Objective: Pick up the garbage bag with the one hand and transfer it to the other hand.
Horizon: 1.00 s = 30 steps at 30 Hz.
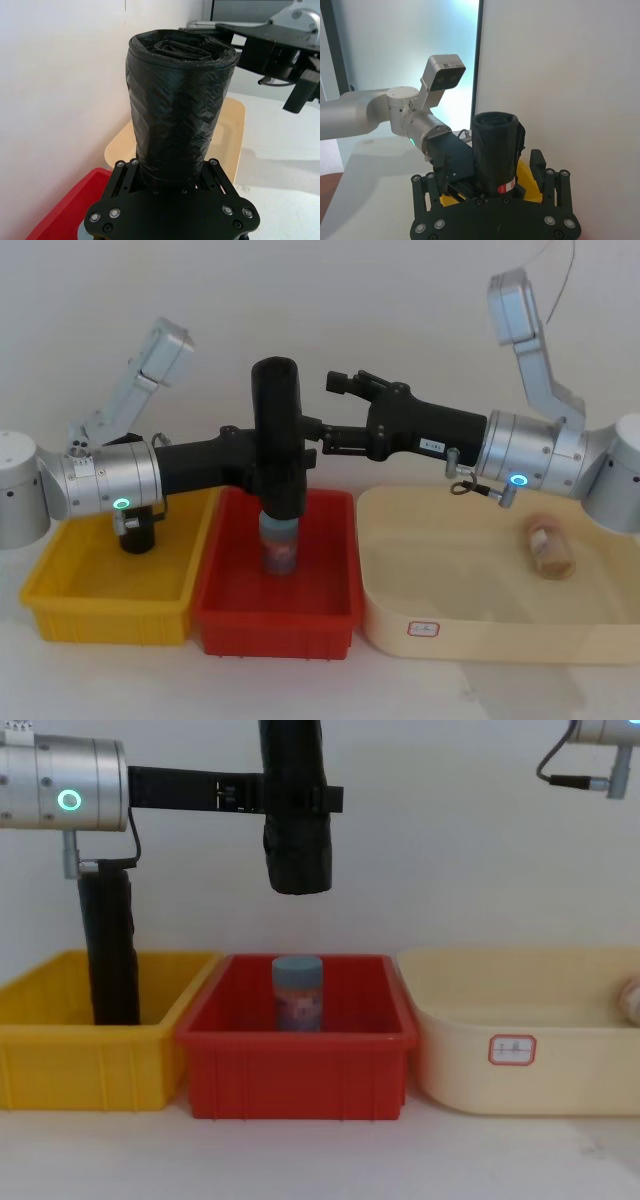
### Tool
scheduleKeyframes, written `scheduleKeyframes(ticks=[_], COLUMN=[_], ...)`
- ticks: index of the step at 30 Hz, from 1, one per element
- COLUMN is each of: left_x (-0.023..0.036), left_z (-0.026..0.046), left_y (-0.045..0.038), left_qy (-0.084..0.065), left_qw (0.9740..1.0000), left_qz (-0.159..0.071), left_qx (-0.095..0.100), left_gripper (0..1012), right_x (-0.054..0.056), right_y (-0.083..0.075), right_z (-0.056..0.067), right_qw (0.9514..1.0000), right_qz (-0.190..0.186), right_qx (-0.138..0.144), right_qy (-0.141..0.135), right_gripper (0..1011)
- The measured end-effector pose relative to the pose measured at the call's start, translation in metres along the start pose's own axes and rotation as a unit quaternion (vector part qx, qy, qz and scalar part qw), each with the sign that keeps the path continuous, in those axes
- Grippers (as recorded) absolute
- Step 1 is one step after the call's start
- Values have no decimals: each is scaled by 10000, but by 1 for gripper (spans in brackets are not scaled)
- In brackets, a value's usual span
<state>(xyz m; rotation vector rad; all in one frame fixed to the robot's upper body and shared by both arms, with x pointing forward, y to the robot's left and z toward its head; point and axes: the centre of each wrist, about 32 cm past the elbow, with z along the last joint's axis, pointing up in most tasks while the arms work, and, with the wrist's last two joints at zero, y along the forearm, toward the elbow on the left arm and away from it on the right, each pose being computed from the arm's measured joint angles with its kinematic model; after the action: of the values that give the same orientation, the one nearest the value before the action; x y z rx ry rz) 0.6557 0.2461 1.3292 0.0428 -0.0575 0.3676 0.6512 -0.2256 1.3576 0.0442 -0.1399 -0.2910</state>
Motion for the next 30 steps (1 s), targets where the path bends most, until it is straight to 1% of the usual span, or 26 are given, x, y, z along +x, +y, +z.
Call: scheduleKeyframes(ticks=[11, 19, 30], left_x=[11, 16, 16], left_z=[11, 20, 18], left_y=[-39, -62, -75], left_qy=[-120, -183, -219], left_qw=[9999, 9997, 9996], left_qz=[-63, -125, -153], left_qx=[66, 82, 81], left_gripper=[421, 421, 421], right_x=[71, 129, 203], right_y=[86, 147, 237], right_z=[80, 93, 92], right_qw=[9999, 9998, 9996], right_qz=[59, 61, 106], right_qx=[-93, -189, -264], right_qy=[-31, -17, 16], right_gripper=[1001, 1001, 1001])
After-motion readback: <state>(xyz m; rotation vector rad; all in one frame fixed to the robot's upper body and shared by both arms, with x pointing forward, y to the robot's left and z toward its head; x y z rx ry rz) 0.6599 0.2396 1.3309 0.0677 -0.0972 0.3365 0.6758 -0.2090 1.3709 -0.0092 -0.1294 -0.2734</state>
